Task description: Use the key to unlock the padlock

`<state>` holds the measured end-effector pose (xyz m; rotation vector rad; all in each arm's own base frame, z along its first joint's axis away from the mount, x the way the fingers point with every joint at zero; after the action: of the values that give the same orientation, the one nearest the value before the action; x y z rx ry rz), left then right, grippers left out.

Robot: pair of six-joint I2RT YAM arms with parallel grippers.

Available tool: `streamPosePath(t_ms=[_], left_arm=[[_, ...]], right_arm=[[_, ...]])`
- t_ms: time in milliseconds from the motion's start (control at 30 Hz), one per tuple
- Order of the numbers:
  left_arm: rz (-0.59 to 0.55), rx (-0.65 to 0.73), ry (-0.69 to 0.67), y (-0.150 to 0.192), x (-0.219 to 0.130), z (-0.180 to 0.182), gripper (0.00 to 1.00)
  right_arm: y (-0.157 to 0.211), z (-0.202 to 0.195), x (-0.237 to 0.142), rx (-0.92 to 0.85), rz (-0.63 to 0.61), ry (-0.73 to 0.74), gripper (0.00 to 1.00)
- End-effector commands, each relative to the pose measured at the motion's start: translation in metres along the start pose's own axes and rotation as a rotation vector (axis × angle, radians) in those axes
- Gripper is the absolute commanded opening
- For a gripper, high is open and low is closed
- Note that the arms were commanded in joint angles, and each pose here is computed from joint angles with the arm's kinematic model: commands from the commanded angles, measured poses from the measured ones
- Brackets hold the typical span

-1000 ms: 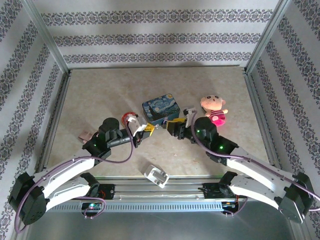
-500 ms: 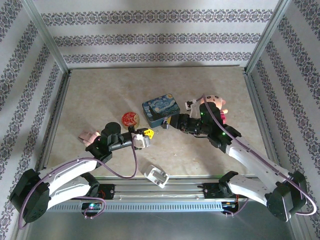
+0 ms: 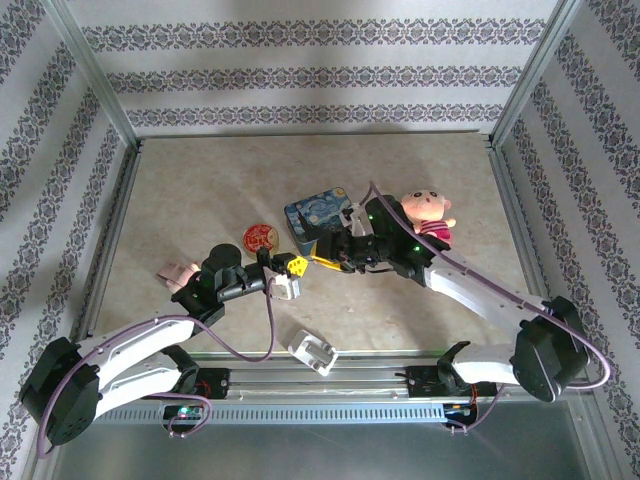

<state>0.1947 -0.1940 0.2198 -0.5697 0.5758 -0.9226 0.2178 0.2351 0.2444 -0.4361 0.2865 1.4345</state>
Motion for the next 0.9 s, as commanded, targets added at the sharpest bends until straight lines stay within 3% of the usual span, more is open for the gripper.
streamPosePath(t_ms=[0, 267, 533, 667, 700, 800, 867], left_arm=[[-0.043, 0.051, -0.038, -0.011, -0.001, 0.007, 0.0], [-0.043, 0.048, -0.051, -0.011, -0.003, 0.007, 0.0], [-0.04, 0.042, -0.04, -0.01, -0.003, 0.004, 0.0], [-0.055, 0.025, -0.029, -0.012, -0.005, 0.003, 0.0], [-0.06, 0.013, -0.029, -0.013, -0.006, 0.003, 0.02], [-0.099, -0.09, -0.057, -0.019, -0.01, 0.008, 0.32], [-0.137, -0.234, -0.105, -0.027, -0.015, 0.018, 0.38]], right_arm=[[-0.002, 0.015, 0.003, -0.014, 0.028, -0.042, 0.35], [-0.002, 0.006, 0.009, 0.007, 0.037, -0.024, 0.31], [-0.003, -0.001, 0.005, 0.023, 0.016, -0.017, 0.03], [-0.004, -0.006, 0.001, 0.031, -0.009, -0.013, 0.0], [-0.004, -0.007, -0.002, 0.031, -0.021, -0.014, 0.0], [-0.007, -0.01, -0.01, 0.021, -0.067, -0.017, 0.0], [-0.008, -0.012, -0.016, -0.001, -0.109, -0.018, 0.0]])
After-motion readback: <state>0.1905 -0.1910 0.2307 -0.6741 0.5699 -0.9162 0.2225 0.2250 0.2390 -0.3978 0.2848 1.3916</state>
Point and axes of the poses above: each hand's point on the last joint's axis, 136 mm out from that joint toward the fingers, its own x axis out along the fingers, its own z axis along the line the jaws close on, y = z × x, the point moved 8 cm from there along -x, back along the fingers, and after that the axes turned 2 degrees about -x, right-handed, at the moved point
